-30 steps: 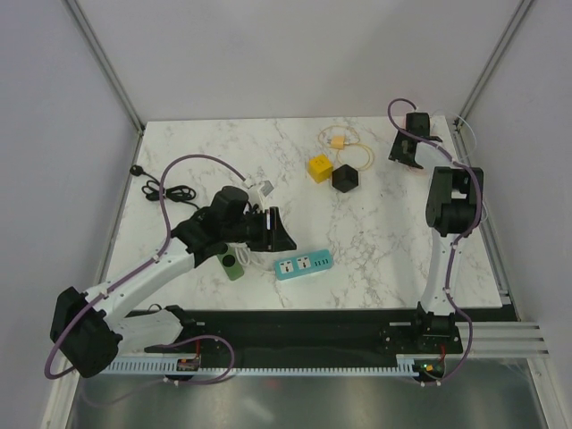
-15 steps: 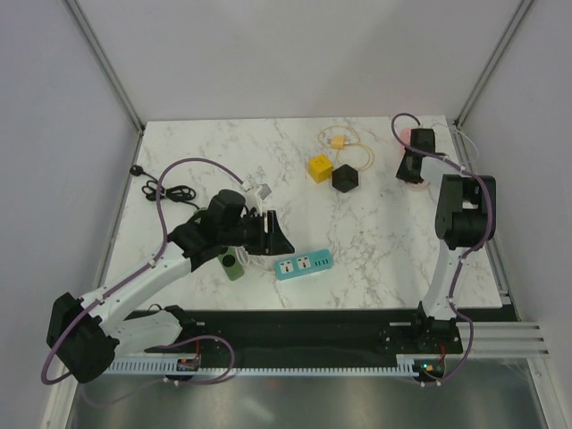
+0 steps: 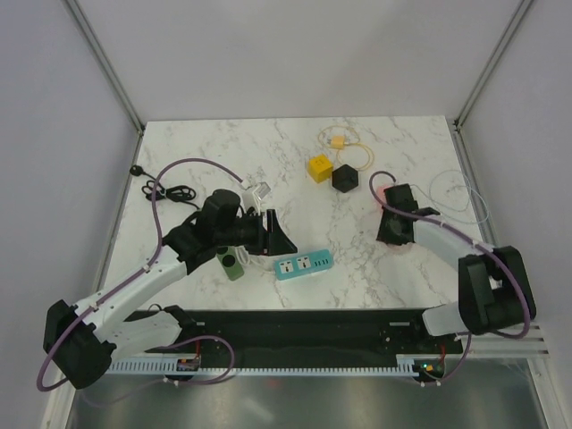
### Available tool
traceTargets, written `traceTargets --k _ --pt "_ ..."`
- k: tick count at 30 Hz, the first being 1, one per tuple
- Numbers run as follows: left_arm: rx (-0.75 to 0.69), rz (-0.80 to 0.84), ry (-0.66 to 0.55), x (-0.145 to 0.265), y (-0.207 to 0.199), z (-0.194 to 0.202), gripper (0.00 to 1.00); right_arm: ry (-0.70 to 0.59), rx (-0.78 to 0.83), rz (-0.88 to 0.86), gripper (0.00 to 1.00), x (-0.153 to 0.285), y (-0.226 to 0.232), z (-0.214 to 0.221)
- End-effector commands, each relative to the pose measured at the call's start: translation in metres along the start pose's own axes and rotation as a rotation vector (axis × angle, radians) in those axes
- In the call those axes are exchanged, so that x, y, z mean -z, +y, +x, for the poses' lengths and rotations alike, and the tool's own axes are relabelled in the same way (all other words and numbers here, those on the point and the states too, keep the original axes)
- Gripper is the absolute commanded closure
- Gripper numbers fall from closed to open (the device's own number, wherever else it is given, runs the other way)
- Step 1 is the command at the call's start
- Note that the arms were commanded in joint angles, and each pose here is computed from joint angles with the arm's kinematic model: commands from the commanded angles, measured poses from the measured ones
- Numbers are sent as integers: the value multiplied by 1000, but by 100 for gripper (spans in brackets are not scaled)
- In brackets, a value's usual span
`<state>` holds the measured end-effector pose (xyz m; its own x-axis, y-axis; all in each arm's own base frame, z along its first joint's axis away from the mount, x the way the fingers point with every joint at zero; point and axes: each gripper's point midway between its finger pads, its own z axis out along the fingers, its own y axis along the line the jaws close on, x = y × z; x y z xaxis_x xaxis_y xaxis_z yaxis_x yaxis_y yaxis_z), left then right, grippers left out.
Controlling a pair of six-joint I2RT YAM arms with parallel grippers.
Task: Pull the plug off the socket
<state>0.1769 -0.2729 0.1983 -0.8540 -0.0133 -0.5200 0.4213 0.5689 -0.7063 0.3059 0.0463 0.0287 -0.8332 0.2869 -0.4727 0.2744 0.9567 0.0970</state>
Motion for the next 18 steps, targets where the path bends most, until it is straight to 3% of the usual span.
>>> traceTargets --k 1,6,8,9,11,18 --pt "-11 99 -29 8 -23 -8 36 79 -21 -91 76 27 25 59" --pt "-6 107 -24 6 -26 -10 28 81 -44 -206 70 57 47 102" --pt "2 108 -27 4 -26 -11 23 87 -41 -230 61 61 45 112" --pt "4 107 -26 3 -25 -10 23 83 -25 -240 50 62 45 112" --pt "13 105 -16 -2 -23 -9 21 85 -1 -242 35 68 46 108" --pt "-45 60 28 -34 -23 -6 19 -21 43 -197 14 100 48 58"
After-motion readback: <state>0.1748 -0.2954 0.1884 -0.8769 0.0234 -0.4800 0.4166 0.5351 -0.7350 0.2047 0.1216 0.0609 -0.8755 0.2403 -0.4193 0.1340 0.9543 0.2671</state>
